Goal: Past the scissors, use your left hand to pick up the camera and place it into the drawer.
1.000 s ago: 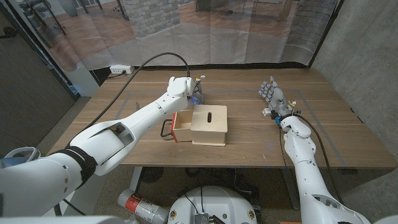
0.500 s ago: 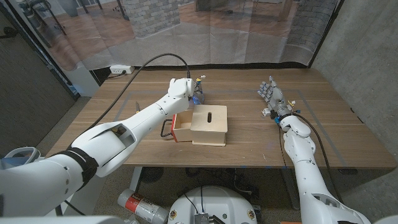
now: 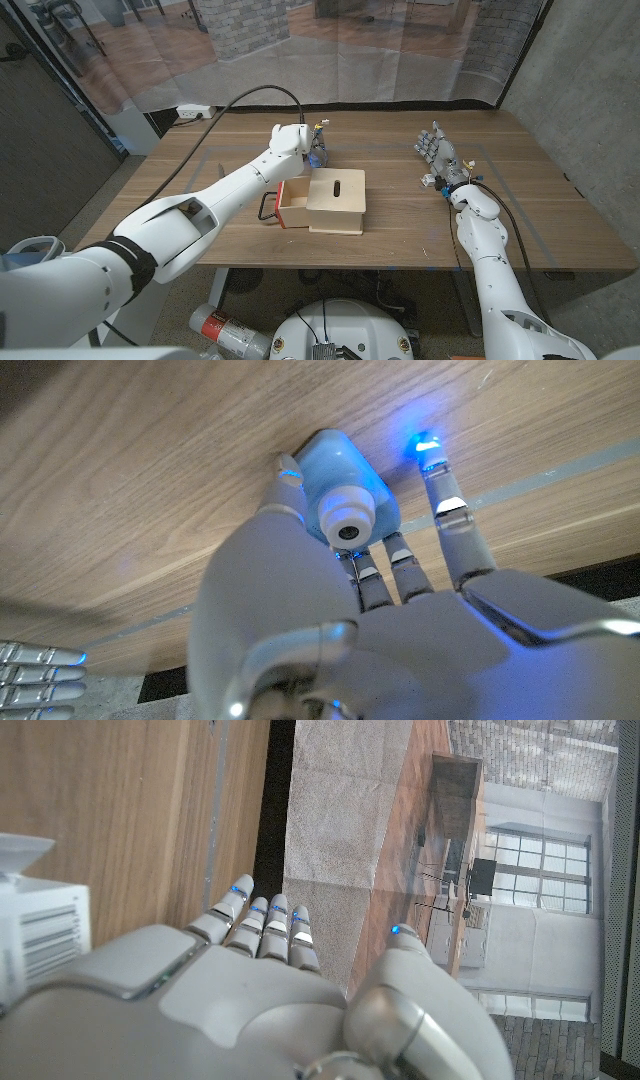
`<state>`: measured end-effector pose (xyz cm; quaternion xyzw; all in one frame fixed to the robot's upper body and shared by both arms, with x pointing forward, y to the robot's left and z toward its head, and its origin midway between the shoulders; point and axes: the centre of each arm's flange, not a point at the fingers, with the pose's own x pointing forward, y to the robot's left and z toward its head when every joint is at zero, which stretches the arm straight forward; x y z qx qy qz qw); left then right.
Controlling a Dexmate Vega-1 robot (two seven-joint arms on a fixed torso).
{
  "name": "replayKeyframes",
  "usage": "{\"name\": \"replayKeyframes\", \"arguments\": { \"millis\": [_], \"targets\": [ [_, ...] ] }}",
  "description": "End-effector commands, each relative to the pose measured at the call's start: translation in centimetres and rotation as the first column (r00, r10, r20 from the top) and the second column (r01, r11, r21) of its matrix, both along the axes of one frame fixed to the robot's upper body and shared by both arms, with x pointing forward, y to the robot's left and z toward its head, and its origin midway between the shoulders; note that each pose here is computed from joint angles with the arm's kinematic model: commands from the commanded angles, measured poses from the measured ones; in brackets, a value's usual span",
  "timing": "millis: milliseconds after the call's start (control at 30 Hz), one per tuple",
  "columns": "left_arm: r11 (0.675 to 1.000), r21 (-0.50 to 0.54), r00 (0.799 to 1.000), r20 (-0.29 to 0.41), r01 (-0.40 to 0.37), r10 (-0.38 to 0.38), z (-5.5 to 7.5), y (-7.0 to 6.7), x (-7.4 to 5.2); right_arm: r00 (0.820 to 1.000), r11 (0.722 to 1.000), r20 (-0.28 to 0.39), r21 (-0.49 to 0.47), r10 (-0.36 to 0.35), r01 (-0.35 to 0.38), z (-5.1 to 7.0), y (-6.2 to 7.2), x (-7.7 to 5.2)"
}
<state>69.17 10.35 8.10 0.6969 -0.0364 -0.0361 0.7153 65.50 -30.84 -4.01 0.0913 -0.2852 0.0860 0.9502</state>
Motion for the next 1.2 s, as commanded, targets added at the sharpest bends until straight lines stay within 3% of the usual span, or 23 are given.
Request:
{"name": "replayKeyframes", "arguments": {
  "millis": [33, 600, 1200],
  "targets": [
    [1.0, -0.013, 1.0, 0.005, -0.006, 0.006, 1.0, 0.6, -0.3, 1.0, 1.0, 0.004, 0.006, -0.004, 0.004, 0.3, 0.2, 0.0],
    [1.0, -0.015, 1.0, 0.027, 0.001, -0.001, 2.2, 0.8, -0.7, 1.0, 1.0, 0.012, 0.014, -0.01, 0.01, 0.6, 0.3, -0.1],
    [0.999, -0.045, 0.999, 0.047, -0.02, 0.022, 3.0, 2.1, -2.2, 1.0, 1.0, 0.022, 0.01, -0.007, 0.007, 0.9, 0.9, -0.3]
  ]
}}
